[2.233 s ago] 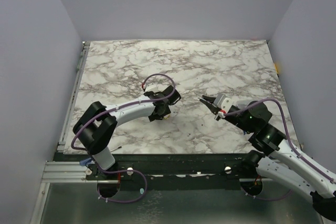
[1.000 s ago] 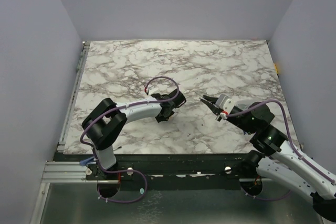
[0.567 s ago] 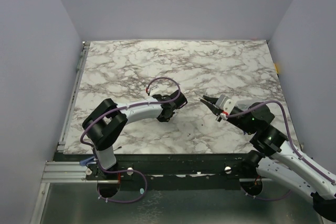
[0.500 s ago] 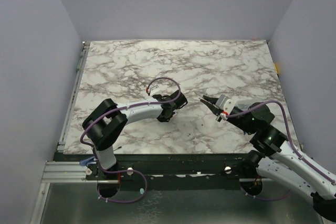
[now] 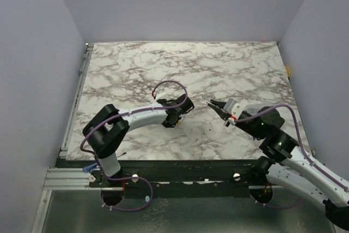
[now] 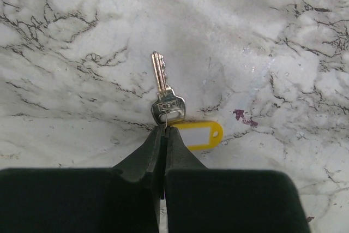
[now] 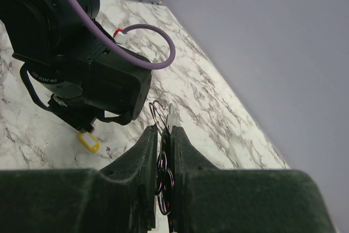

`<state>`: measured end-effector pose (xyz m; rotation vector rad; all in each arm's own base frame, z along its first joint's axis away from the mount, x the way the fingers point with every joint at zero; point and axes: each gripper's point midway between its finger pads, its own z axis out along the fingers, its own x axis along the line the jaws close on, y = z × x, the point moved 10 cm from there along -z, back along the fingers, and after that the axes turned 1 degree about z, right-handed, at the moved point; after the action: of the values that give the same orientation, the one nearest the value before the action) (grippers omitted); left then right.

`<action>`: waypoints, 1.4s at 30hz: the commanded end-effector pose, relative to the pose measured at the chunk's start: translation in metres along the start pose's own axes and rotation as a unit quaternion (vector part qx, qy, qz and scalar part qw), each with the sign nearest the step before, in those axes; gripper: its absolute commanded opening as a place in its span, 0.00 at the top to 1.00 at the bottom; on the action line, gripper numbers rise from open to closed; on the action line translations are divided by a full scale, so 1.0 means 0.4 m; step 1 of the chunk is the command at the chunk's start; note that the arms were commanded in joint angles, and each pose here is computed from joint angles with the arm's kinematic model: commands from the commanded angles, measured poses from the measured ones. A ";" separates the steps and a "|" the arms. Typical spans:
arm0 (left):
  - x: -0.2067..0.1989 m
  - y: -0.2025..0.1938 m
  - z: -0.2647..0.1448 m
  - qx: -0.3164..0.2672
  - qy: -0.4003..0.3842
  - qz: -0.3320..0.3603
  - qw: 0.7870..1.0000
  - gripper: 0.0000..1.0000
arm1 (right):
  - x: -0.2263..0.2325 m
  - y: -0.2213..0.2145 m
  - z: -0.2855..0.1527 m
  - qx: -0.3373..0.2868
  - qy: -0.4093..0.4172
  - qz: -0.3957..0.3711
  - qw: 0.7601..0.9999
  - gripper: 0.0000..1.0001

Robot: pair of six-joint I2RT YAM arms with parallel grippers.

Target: Put the keys on the keyring

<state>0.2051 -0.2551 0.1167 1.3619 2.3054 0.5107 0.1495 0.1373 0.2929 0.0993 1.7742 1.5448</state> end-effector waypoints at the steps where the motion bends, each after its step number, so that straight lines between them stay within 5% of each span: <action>1: 0.014 0.009 -0.025 -0.016 -0.006 0.045 0.999 1.00 | -0.004 0.018 0.004 -0.016 -0.002 -0.006 1.000 0.99; 21: 0.066 0.061 -0.119 -0.077 -0.152 0.145 0.975 1.00 | 0.001 0.019 0.027 -0.007 0.021 0.005 1.000 0.99; 30: 0.056 0.124 -0.185 -0.137 -0.251 0.286 0.915 1.00 | -0.001 0.018 0.046 0.001 0.027 0.007 1.000 0.99; 42: 0.047 0.135 -0.207 -0.123 -0.337 0.401 0.843 1.00 | -0.009 0.010 0.063 0.033 0.023 0.009 0.999 0.99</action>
<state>0.1924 -0.2232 0.2001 1.8986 1.1841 0.4560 0.1627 0.1555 0.2815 0.1081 1.9108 1.5049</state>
